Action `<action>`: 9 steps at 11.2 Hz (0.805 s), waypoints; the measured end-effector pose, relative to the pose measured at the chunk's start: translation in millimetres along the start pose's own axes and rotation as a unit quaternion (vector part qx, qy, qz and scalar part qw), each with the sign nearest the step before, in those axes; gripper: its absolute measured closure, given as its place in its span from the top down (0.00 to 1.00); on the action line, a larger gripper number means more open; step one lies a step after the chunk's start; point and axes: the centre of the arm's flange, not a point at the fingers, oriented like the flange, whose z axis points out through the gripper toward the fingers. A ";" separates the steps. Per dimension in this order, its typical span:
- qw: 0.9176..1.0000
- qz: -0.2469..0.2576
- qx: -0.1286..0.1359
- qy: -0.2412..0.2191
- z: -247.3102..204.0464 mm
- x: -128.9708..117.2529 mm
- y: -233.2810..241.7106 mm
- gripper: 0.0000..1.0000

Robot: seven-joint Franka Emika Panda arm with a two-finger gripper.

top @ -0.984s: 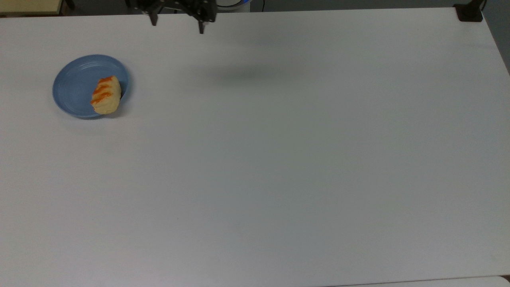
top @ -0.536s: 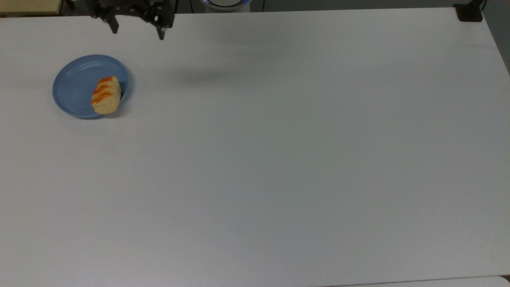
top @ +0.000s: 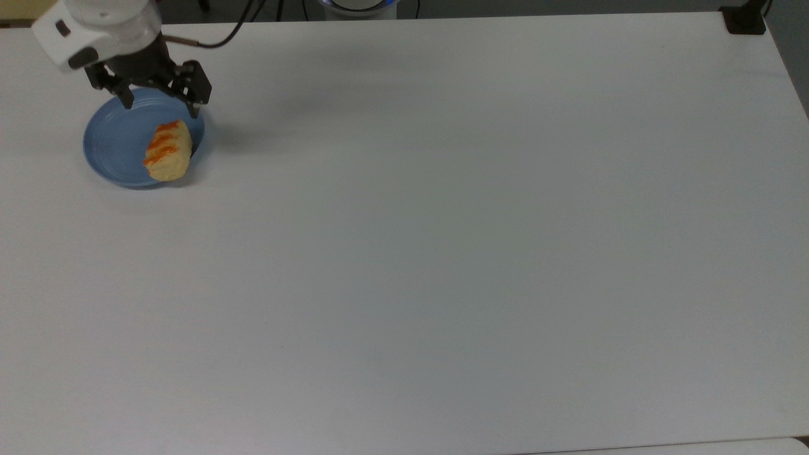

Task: Put the bread on the table
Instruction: 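Lower the gripper and close it on the bread roll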

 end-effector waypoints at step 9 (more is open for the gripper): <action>0.998 -0.048 -0.016 -0.039 96.1 0.8 21.3 0.71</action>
